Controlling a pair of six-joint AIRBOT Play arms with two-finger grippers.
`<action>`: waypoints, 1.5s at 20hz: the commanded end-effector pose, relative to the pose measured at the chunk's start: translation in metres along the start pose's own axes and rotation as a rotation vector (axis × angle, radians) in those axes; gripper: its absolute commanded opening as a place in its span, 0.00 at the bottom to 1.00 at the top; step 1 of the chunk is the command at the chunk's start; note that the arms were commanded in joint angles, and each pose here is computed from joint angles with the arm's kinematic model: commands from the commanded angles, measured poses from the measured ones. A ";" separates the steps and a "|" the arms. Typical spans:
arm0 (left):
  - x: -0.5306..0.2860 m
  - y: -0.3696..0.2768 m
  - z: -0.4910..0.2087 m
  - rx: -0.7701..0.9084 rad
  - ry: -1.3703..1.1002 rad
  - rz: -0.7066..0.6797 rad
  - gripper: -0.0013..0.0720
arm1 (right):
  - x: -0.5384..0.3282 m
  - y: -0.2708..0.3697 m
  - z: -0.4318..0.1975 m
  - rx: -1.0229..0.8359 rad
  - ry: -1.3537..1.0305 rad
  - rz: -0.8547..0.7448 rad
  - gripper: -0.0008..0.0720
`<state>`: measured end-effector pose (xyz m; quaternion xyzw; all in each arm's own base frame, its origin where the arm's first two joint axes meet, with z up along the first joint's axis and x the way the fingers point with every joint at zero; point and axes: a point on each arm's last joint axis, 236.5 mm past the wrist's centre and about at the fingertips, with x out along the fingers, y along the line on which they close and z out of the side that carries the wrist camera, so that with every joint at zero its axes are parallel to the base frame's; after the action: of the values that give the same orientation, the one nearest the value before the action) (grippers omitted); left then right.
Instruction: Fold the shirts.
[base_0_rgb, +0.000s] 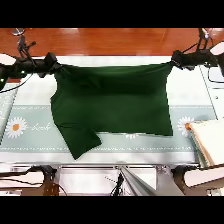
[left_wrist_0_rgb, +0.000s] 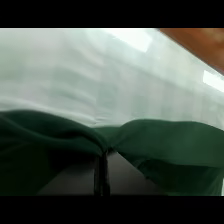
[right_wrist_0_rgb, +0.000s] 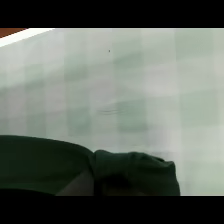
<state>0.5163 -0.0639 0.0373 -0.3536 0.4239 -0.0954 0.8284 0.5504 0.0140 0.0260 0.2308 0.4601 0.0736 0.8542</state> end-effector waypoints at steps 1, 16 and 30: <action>0.021 0.012 -0.016 -0.048 0.076 -0.006 0.05 | 0.021 -0.008 -0.004 0.011 0.052 -0.007 0.04; -0.015 0.094 -0.125 0.042 0.511 0.168 0.05 | 0.007 -0.061 -0.134 0.062 0.469 -0.052 0.04; -0.132 0.156 -0.213 -0.200 0.615 0.308 0.98 | -0.102 -0.098 -0.176 0.273 0.243 -0.144 0.86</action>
<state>0.2951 -0.0040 -0.0455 -0.3050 0.7004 -0.0707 0.6414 0.3667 -0.0574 -0.0162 0.2629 0.6200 -0.0056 0.7393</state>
